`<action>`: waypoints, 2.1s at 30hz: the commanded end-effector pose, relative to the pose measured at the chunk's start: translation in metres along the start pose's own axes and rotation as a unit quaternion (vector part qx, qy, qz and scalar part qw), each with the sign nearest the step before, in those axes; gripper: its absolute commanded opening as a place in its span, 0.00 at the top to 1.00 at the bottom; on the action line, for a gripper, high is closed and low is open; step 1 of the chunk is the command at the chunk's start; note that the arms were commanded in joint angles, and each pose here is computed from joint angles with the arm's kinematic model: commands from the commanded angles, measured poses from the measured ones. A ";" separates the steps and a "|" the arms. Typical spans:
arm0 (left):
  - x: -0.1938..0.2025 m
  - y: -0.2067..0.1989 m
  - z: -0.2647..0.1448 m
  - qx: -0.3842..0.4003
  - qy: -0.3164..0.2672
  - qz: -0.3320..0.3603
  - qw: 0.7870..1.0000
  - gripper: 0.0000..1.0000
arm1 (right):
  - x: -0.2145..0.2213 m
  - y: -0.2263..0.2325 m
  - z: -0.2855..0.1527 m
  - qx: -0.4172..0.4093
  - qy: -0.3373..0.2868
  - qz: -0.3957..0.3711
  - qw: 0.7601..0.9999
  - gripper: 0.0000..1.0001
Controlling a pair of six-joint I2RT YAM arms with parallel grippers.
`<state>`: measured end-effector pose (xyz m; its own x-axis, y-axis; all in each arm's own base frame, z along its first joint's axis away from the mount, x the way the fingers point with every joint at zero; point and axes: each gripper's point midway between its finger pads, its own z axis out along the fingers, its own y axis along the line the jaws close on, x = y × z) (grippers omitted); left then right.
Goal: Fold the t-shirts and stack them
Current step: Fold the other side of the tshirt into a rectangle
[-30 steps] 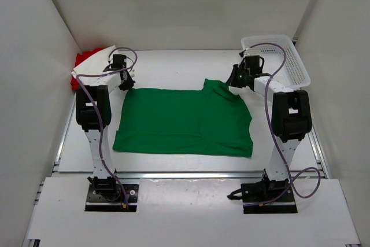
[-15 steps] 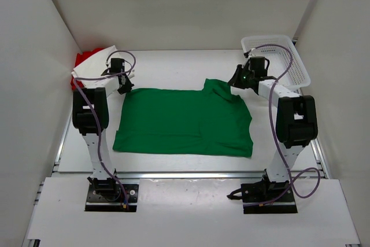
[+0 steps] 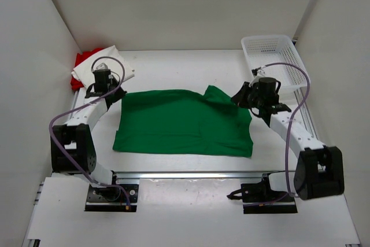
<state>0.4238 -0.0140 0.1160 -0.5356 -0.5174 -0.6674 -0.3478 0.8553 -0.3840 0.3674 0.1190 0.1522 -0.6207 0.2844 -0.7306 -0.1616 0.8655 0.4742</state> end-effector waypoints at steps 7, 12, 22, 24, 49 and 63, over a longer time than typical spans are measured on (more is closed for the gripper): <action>0.011 0.017 -0.036 0.018 -0.004 -0.011 1.000 1.00 | 0.038 0.002 -0.067 0.017 -0.024 -0.024 0.999 1.00; 0.019 0.021 -0.049 0.014 -0.011 -0.002 1.000 1.00 | 0.059 -0.002 -0.089 0.020 -0.029 -0.015 0.999 1.00; 0.056 0.051 -0.054 -0.002 0.026 -0.021 0.999 1.00 | 0.129 -0.028 -0.095 0.052 0.019 0.093 0.994 1.00; 0.065 0.053 -0.057 -0.004 0.027 -0.025 0.999 0.95 | 0.134 -0.026 -0.097 0.052 0.023 0.104 0.993 1.00; 0.183 -0.084 -0.104 0.219 0.095 0.083 0.968 0.63 | 0.155 0.091 -0.057 -0.050 0.132 -0.145 0.979 0.91; 0.193 -0.080 -0.106 0.249 0.108 0.068 0.960 0.63 | 0.170 0.076 -0.003 -0.005 0.176 -0.221 0.959 0.75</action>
<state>0.2650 -0.1793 0.0737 -0.7316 -0.3362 -0.5930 0.0786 0.8225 -0.5633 0.2297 0.2292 0.0577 -0.7454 -0.2766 -0.6066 -0.4728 0.8608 0.1885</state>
